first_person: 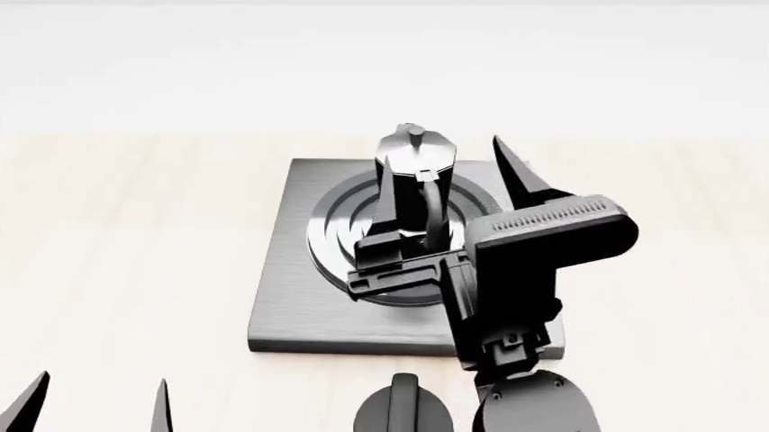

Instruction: Put the moka pot on the stove.

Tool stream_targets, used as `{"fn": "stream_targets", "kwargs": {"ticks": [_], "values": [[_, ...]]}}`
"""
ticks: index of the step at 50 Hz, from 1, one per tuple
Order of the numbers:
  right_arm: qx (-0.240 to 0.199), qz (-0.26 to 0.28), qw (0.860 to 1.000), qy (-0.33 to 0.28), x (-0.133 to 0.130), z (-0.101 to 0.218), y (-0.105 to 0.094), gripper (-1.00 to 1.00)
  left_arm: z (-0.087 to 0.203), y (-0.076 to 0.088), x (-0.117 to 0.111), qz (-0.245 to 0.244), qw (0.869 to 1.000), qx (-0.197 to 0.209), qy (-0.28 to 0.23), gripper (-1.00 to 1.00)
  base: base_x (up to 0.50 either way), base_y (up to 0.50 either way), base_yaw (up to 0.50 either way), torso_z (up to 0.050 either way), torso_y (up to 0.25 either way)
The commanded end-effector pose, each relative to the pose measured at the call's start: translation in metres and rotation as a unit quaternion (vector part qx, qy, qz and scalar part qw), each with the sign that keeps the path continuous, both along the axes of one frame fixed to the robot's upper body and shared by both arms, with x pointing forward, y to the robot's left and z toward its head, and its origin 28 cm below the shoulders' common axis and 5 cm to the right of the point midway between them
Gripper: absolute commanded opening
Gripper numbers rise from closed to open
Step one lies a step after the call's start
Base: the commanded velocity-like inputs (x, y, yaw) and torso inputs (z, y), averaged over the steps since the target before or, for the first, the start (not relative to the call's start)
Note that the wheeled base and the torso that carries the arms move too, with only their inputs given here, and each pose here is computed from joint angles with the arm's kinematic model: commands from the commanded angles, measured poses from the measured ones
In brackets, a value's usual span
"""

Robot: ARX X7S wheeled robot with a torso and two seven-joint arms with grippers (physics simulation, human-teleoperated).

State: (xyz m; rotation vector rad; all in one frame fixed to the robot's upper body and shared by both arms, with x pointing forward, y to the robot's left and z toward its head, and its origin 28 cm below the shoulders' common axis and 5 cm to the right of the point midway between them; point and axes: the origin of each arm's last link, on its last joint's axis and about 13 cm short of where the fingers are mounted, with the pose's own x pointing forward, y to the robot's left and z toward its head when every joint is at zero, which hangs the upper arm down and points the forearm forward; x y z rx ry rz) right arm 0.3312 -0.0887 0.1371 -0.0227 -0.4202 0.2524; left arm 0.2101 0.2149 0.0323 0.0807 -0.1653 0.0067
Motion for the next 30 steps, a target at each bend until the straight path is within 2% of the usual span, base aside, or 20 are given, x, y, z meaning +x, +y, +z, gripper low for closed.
{"fn": "stream_targets", "kwargs": {"ticks": [1, 30], "values": [[-0.007, 0.014, 0.999, -0.052, -0.027, 0.018, 0.002, 1.0, 0.001, 0.002, 0.0, -0.002, 1.0, -0.016, -0.002, 1.0, 0.0, 0.0, 0.0, 0.0, 0.0], [-0.002, 0.026, 0.995, -0.101, -0.078, 0.018, 0.003, 1.0, -0.001, 0.001, 0.005, -0.002, 1.0, -0.021, -0.001, 1.0, 0.0, 0.0, 0.0, 0.0, 0.0]]}}
